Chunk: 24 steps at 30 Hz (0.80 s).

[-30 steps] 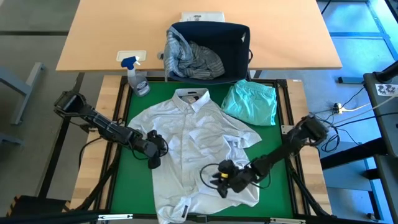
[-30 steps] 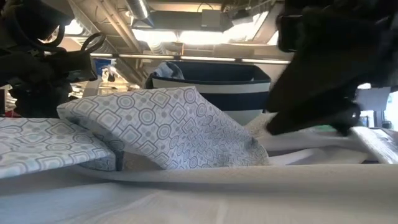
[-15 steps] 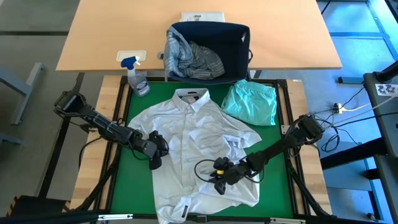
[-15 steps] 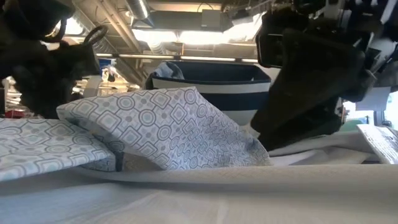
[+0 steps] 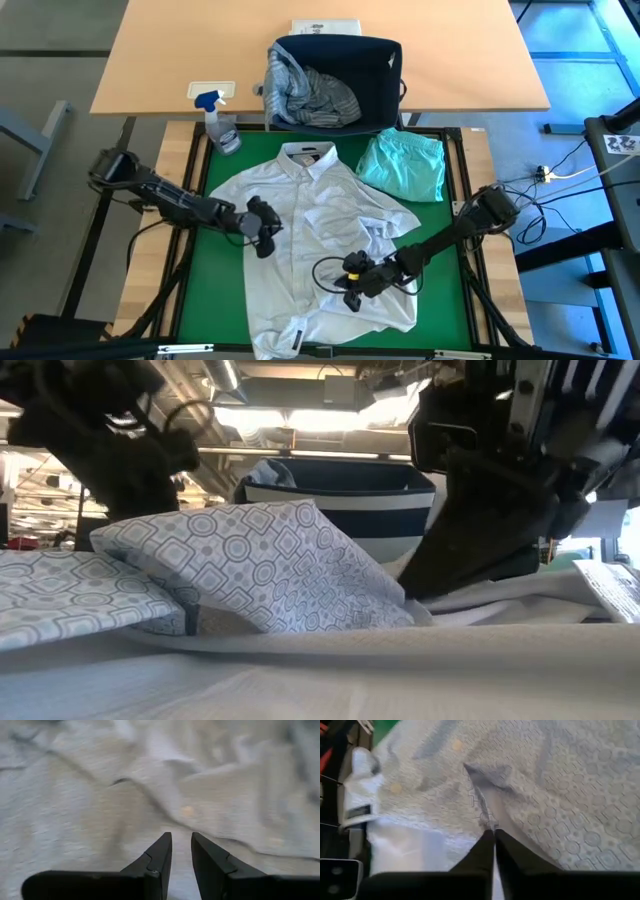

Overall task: Fold laundry
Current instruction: Fold the white polo shirt

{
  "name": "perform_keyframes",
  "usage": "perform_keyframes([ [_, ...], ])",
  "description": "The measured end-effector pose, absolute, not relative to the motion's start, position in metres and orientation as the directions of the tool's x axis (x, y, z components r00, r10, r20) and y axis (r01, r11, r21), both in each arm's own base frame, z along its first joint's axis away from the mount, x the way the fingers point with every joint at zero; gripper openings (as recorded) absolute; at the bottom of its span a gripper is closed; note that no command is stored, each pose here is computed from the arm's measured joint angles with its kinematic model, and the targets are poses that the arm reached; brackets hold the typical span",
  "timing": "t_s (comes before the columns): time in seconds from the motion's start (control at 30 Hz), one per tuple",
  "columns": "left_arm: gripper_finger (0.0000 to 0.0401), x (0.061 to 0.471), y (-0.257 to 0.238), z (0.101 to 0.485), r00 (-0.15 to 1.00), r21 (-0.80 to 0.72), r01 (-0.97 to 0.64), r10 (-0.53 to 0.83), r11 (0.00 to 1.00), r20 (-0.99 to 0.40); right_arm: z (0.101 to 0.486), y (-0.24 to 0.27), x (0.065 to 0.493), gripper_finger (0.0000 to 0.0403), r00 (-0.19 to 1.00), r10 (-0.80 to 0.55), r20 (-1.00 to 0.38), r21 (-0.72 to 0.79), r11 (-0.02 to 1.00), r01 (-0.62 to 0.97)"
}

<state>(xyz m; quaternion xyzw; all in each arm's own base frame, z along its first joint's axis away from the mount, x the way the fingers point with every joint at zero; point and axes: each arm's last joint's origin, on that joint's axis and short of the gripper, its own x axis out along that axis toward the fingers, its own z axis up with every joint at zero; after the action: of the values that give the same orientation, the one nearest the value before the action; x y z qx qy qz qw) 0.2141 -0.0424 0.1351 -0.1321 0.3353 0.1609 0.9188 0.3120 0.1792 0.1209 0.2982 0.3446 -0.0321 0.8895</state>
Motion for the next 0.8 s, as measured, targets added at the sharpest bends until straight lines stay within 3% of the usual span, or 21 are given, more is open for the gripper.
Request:
perform_keyframes([
  [0.3, 0.007, 0.22, -0.012, 0.112, 0.603, -0.043, -0.5, 0.312, 0.865, -0.734, 0.127, 0.182, 0.315, 0.0003, 0.762, 0.194, -0.618, 0.566, 0.782, 0.26],
  [0.6, 0.007, 0.221, 0.005, 0.105, 0.549, -0.021, -0.568, 0.361, 0.823, -0.754, 0.196, 0.225, 0.327, 0.0002, 0.634, 0.464, -0.618, 0.73, 0.637, 0.246],
  [0.8, 0.007, 0.221, 0.01, 0.105, 0.549, -0.026, -0.585, 0.372, 0.81, -0.749, 0.227, 0.259, 0.316, 0.0002, 0.634, 0.424, -0.647, 0.722, 0.607, 0.331],
])
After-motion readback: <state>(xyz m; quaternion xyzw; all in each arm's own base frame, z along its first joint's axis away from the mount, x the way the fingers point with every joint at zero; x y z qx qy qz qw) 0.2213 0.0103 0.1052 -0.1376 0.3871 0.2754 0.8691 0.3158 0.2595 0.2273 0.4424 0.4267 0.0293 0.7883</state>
